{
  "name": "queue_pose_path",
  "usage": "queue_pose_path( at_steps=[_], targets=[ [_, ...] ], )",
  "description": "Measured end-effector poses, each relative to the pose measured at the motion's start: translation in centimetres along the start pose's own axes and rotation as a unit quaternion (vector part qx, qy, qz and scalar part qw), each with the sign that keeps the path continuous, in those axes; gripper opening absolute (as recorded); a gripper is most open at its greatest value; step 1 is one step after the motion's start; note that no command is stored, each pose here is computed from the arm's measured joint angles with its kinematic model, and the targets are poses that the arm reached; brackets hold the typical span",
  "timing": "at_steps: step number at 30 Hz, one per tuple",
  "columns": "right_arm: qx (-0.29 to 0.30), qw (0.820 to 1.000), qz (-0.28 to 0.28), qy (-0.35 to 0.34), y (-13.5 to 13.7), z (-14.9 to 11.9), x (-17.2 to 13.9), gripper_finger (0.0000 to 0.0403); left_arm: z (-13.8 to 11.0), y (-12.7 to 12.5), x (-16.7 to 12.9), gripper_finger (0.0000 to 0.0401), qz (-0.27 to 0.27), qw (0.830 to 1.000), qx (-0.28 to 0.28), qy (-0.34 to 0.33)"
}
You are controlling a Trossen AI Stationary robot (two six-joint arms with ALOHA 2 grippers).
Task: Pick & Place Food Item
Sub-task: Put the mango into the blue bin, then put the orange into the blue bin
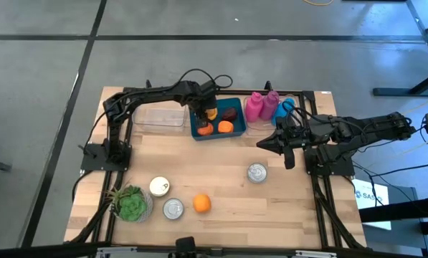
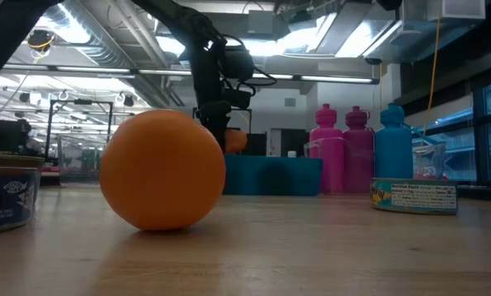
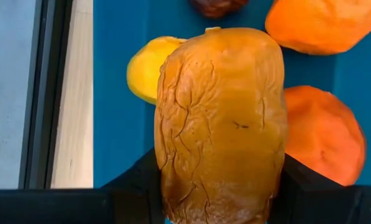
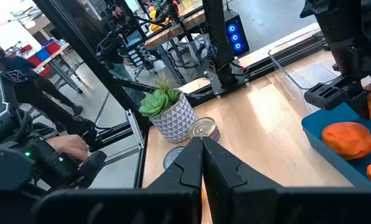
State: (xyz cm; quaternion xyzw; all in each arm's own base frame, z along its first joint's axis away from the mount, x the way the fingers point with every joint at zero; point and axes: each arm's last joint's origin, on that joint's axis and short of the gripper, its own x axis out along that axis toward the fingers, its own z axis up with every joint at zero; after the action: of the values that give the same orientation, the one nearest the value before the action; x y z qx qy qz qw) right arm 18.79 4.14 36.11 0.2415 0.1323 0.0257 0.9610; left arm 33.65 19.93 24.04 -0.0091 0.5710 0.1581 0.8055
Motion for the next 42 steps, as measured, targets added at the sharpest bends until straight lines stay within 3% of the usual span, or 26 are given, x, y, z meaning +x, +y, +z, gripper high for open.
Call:
queue_pose_path(
  at_steps=[9, 16, 19, 28, 35, 38, 42],
  targets=[
    [0.0, 1.0, -0.001, -0.001, 0.0, 0.0, 0.0, 0.0009, 0.1, -0.2, 0.0, 0.0165, -0.001, 1.0, -0.01, -0.001],
    [0.002, 1.0, -0.001, 0.0, 0.0, 0.0, 0.0, 0.0009, 0.1, -0.6, 0.0, 0.026, -0.016, 0.999, -0.028, -0.001],
    [0.002, 1.0, -0.001, 0.0, 0.0, 0.0, 0.0, 0.0009, 0.2, -0.8, 0.0, 0.028, -0.017, 1.0, -0.025, -0.001],
    [0.002, 1.0, -0.001, 0.0, 0.0, 0.0, 0.0, 0.0009, 0.1, -0.6, -0.1, 0.0289, 0.012, 1.0, -0.017, 0.007],
    [0.001, 1.0, -0.003, -0.001, 0.0, 0.0, 0.1, 0.0009, 0.5, -0.2, -3.1, 0.0286, 0.02, 0.999, -0.027, 0.001],
    [0.001, 1.0, -0.018, 0.0, -0.1, -0.2, 0.6, 0.0009, 0.8, -0.6, -5.4, 0.0285, -0.033, 0.997, -0.056, -0.049],
    [-0.001, 1.0, -0.011, 0.023, -0.2, -0.6, 1.5, 0.0009, 0.4, -2.6, -8.8, 0.0285, -0.134, 0.986, -0.048, -0.083]
  ],
)
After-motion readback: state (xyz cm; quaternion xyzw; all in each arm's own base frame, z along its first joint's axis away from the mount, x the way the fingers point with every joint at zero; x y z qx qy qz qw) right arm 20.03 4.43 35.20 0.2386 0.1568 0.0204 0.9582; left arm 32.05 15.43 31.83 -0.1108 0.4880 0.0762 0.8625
